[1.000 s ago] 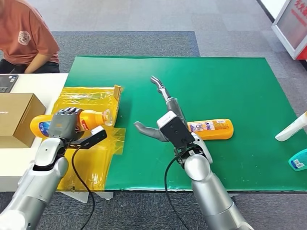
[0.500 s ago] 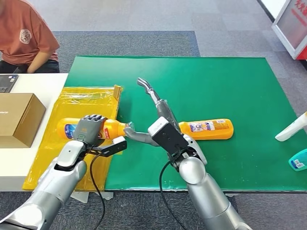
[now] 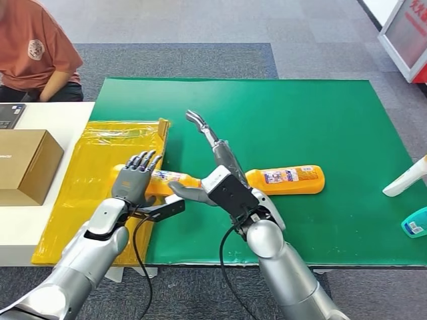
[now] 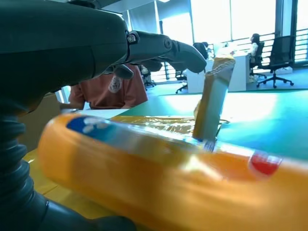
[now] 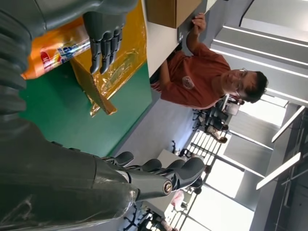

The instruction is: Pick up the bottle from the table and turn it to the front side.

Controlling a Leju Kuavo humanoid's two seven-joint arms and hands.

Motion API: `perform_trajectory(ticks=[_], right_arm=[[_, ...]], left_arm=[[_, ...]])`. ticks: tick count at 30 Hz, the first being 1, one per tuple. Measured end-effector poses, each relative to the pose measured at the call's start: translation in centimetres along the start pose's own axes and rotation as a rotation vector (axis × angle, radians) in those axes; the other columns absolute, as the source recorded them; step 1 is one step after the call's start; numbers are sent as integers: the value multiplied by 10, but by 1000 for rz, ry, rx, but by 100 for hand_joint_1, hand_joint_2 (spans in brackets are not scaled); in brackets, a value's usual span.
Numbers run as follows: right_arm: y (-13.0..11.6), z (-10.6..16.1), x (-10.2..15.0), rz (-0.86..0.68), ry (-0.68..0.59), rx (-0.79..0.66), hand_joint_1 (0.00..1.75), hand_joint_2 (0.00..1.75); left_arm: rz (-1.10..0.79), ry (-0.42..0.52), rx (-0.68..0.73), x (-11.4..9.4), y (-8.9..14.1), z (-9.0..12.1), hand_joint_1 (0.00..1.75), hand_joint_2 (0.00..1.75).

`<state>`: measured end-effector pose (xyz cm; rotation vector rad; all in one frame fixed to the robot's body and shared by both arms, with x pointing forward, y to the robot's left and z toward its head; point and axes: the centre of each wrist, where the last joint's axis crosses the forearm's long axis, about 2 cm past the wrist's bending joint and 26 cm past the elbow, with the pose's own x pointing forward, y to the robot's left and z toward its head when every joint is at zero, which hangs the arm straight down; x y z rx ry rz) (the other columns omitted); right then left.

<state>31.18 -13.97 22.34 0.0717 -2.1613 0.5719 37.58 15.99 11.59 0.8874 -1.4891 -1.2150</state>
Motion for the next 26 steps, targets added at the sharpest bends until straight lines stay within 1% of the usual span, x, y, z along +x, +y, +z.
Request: perform_trajectory(ticks=[8,13,16,18,20,23,25,26], right_arm=[[0,0,1,-6,-2,-2,0,175],[0,1,0,-4,3,-13,0,175],[-1,3,-1,7,10,-33,0,175],[-3,7,-4,20,17,-51,0,175],[-7,13,-7,36,22,-71,0,175],[-14,23,-11,64,26,-102,0,175],[-21,29,-14,89,29,-122,0,175],[-23,30,-14,95,30,-127,0,175]], left_arm=[[47,18,-2,-2,-2,1,0,175],[161,20,21,-6,-1,2,0,175],[357,29,69,-13,3,6,0,175],[556,39,115,-22,9,12,0,175],[763,30,180,-36,18,23,0,175],[1023,-14,294,-62,31,48,0,175],[1177,-42,350,-79,36,72,0,175],[1212,-50,362,-83,36,79,0,175]])
